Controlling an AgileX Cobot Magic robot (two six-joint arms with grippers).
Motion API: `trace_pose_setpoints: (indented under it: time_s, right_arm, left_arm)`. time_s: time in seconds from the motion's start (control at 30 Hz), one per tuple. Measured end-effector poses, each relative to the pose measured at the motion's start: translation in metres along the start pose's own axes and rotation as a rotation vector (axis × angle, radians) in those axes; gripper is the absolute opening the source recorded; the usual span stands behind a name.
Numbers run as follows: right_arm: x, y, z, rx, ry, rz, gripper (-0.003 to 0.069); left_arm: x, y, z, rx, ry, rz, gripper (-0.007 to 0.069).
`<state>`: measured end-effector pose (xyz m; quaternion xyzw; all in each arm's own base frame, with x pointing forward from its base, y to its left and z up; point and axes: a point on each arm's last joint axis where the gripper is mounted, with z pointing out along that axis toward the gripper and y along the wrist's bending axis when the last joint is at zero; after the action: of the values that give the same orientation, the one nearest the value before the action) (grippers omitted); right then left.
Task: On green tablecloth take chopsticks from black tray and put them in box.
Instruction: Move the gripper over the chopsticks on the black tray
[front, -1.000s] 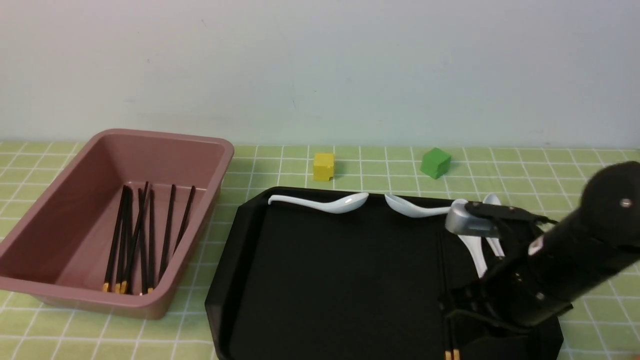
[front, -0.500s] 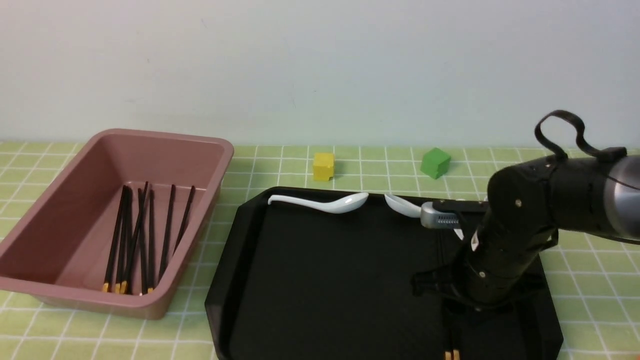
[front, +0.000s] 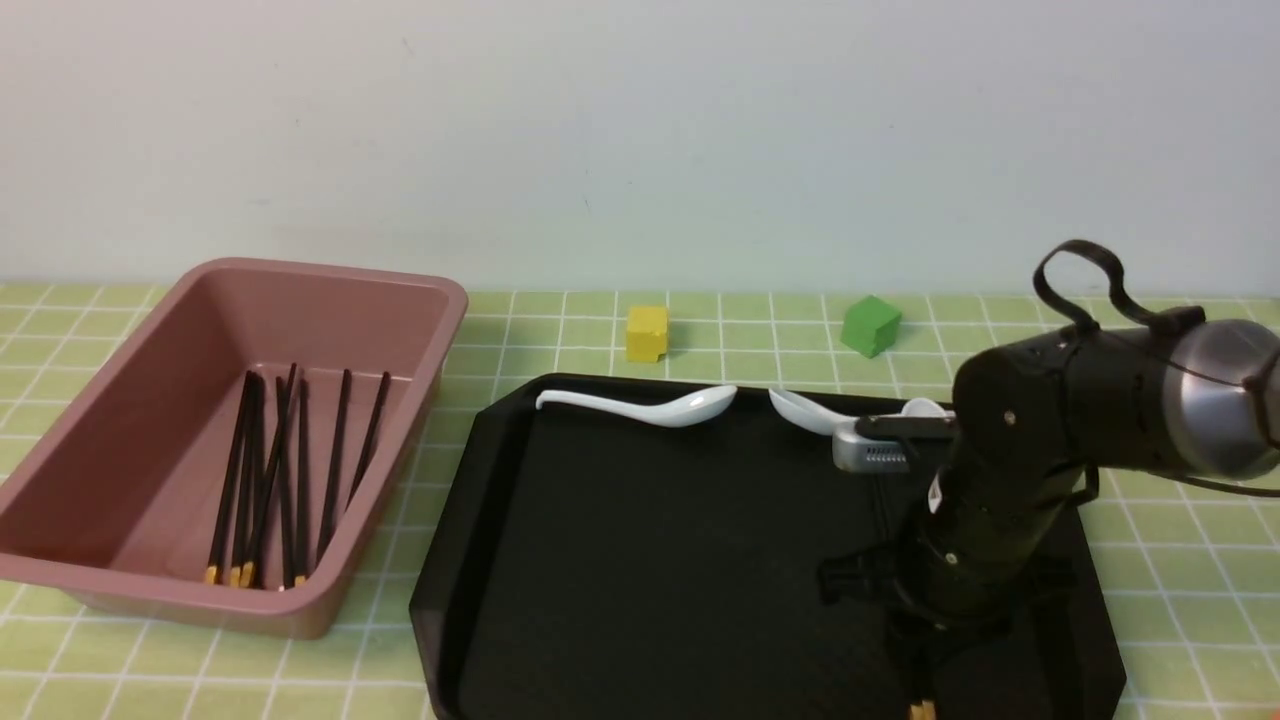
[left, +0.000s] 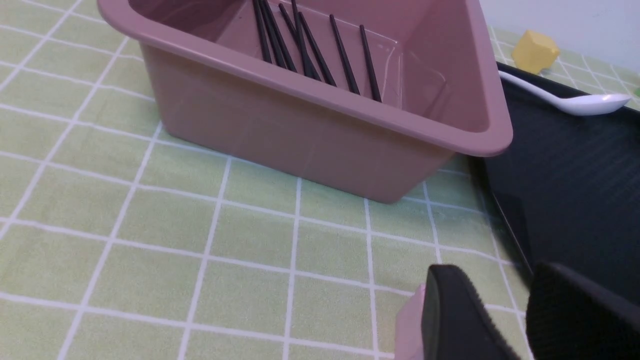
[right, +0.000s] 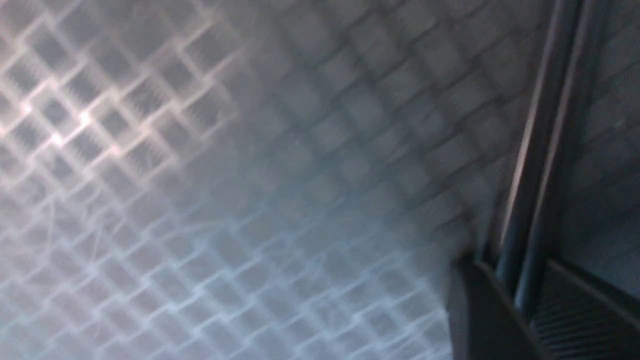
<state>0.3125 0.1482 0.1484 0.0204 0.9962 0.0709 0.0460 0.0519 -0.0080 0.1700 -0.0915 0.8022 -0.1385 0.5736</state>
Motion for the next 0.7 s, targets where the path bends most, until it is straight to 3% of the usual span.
trace_pose_setpoints:
  time_s: [0.07,0.37,0.7]
  right_arm:
    - [0.001,0.002,0.0,-0.019,0.01,-0.007,0.0128]
    - [0.012,0.011,-0.02,-0.131,0.075,-0.019,0.0129]
    - [0.005,0.027,-0.095,-0.278,-0.121,-0.075,0.0129]
  left_arm:
    - [0.0,0.0,0.0,0.0,0.0,0.0,0.0238]
    - [0.0,0.0,0.0,0.0,0.0,0.0,0.0238]
    - [0.0,0.0,0.0,0.0,0.0,0.0,0.0238]
